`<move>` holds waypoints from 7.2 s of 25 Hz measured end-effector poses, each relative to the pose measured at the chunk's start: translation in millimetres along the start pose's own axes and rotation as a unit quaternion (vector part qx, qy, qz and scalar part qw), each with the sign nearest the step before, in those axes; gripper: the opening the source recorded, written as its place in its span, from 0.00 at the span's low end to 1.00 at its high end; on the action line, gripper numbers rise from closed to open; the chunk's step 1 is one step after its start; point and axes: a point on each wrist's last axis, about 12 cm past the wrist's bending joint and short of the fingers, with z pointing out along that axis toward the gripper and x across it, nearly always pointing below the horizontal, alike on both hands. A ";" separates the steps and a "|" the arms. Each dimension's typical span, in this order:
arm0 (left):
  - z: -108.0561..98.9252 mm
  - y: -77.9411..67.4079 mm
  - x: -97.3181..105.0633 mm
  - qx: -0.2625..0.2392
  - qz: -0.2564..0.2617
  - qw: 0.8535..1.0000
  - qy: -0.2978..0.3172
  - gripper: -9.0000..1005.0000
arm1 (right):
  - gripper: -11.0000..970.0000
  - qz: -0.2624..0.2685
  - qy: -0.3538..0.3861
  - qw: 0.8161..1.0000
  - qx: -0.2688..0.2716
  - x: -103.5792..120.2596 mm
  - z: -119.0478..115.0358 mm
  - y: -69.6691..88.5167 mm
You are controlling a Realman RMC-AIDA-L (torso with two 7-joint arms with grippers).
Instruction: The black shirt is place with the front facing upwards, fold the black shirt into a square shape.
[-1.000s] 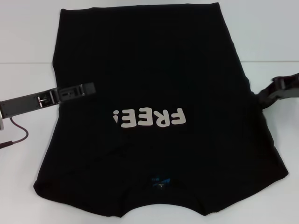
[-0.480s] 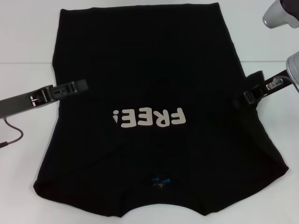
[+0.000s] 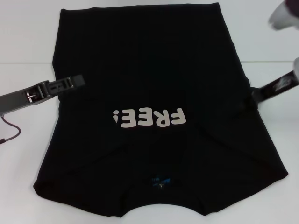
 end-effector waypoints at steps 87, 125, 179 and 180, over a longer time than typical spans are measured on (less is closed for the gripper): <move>-47.0 20.6 28.9 -0.127 -0.198 0.959 0.161 0.04 | 0.69 0.255 0.045 0.958 -0.121 134.1 -50.0 -70.1; -33.9 25.2 20.1 -0.131 -0.205 0.958 0.152 0.05 | 0.62 0.201 0.052 0.974 -0.090 125.7 7.8 -39.6; -67.5 -2.6 49.0 -0.063 -0.220 0.939 0.258 0.07 | 0.07 0.237 0.132 0.946 -0.177 172.9 -22.3 -22.2; -67.5 -2.9 49.6 -0.062 -0.220 0.938 0.260 0.07 | 0.07 0.239 0.133 0.945 -0.179 174.8 -22.1 -22.0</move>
